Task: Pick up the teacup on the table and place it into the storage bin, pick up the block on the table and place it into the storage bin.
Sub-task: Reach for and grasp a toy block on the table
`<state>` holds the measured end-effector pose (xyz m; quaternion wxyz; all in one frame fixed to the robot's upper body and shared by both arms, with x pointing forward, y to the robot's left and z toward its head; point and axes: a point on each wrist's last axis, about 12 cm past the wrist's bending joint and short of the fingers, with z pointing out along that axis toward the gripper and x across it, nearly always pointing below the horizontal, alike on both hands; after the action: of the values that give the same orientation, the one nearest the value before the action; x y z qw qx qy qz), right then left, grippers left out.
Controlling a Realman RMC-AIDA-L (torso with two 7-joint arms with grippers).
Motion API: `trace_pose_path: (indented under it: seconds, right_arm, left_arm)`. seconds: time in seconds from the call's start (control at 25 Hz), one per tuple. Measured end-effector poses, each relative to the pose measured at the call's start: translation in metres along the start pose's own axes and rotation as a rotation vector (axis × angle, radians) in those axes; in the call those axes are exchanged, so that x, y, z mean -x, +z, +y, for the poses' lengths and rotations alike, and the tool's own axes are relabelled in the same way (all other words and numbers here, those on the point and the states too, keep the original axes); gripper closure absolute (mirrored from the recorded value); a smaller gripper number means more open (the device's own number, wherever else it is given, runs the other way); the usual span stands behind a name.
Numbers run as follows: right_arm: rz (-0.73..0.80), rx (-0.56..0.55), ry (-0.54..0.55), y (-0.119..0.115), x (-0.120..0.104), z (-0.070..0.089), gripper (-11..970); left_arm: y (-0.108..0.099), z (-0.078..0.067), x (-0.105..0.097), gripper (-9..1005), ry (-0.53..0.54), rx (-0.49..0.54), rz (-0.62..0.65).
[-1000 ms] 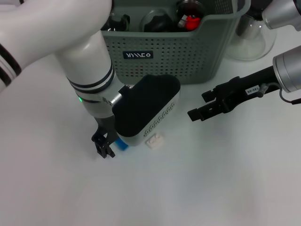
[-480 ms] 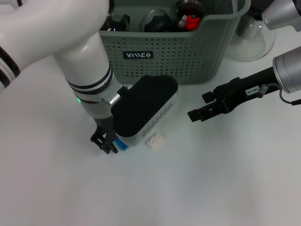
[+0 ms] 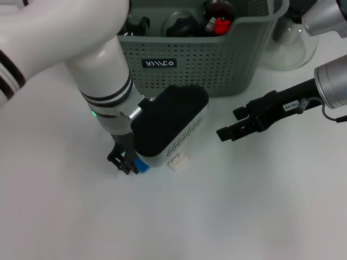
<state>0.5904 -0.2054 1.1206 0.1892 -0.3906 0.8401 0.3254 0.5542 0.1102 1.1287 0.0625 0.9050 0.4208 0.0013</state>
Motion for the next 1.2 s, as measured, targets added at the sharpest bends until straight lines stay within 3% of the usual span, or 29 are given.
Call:
trace_pose_path:
  seconds: [1.2]
  right_arm:
    - [0.007, -0.011, 0.001, 0.0045, -0.0036, -0.0014, 14]
  left_arm:
    - [0.0063, 0.0047, 0.0006, 524, 0.0, -0.018, 0.011]
